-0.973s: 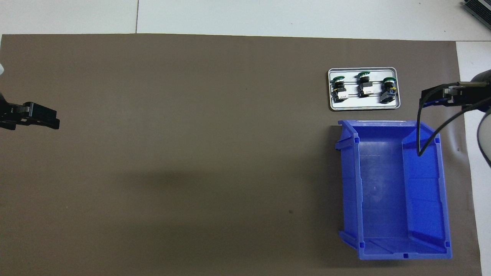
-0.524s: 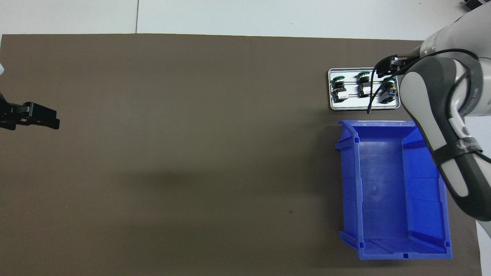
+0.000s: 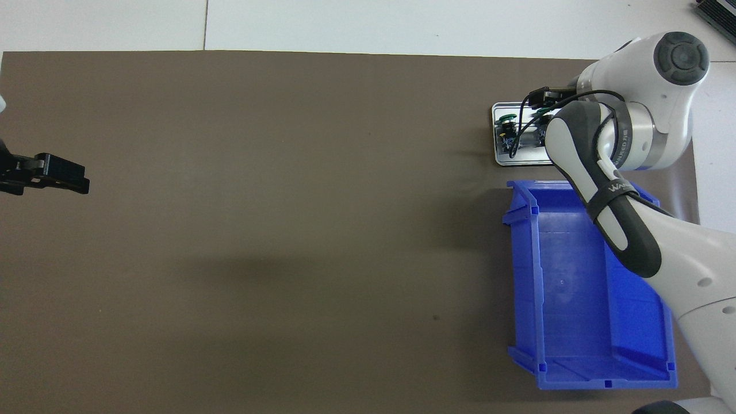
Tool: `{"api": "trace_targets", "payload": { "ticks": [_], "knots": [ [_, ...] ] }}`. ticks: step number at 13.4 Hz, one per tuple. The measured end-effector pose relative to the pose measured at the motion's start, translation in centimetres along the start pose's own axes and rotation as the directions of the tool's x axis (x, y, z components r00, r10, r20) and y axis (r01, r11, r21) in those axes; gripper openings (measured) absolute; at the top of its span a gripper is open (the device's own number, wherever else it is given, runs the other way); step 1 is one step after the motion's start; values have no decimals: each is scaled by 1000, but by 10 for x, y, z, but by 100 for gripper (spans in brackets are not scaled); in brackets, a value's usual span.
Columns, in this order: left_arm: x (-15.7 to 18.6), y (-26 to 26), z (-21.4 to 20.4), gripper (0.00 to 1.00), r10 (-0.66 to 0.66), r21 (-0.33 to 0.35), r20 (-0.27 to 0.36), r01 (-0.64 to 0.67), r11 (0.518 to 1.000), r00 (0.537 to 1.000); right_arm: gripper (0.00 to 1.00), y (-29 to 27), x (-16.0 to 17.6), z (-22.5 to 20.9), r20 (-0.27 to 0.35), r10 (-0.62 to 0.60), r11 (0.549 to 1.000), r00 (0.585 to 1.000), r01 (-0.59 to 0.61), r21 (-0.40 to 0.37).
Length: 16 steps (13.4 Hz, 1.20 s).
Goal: Place and press button with both arms
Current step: 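Grasp a green button from the tray with the right gripper and lift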
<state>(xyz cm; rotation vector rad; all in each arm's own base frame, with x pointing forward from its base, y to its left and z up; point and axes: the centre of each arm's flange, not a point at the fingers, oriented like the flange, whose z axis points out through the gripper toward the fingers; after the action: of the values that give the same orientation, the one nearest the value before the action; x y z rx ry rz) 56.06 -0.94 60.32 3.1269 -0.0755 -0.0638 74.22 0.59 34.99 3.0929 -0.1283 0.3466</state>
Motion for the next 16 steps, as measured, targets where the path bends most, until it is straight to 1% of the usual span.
{"api": "trace_targets", "payload": {
  "ticks": [2, 4, 5, 7, 8, 9, 12, 13, 16],
  "knots": [
    [0, 0, 0, 100, 0, 0, 0, 0, 1000, 1000, 100, 4, -4, 13, 3, 5, 1000, 1000, -5, -2],
    [0, 0, 0, 100, 0, 0, 0, 0, 1000, 1000, 100, 6, -15, 33, -1, 6, 1000, 1000, -6, -2],
    [0, 0, 0, 100, 0, 0, 0, 0, 1000, 1000, 100, 7, -22, 44, 8, 3, 1000, 1000, -3, -3],
    [0, 0, 0, 100, 0, 0, 0, 0, 1000, 1000, 99, 8, -29, 52, 22, -1, 1000, 1000, 1, -4],
    [0, 0, 0, 100, 0, 0, 0, 0, 1000, 1000, 95, 8, -29, 53, 23, -4, 1000, 1000, 4, -4],
    [0, 0, 0, 100, 0, 0, 0, 0, 1000, 1000, 85, 9, -29, 53, 23, -9, 1000, 1000, 9, -4],
    [0, 0, 0, 100, 0, 0, 0, 0, 1000, 1000, 44, 12, -28, 51, 21, -19, 1000, 1000, 19, -5],
    [0, 0, 0, 100, 0, 0, 0, 0, 1000, 1000, 41, 12, -27, 49, 17, -22, 1000, 1000, 22, -5],
    [0, 0, 0, 100, 0, 0, 0, 0, 1000, 1000, 41, 9, -20, 34, 12, -26, 1000, 1000, 26, -3]
  ]
}}
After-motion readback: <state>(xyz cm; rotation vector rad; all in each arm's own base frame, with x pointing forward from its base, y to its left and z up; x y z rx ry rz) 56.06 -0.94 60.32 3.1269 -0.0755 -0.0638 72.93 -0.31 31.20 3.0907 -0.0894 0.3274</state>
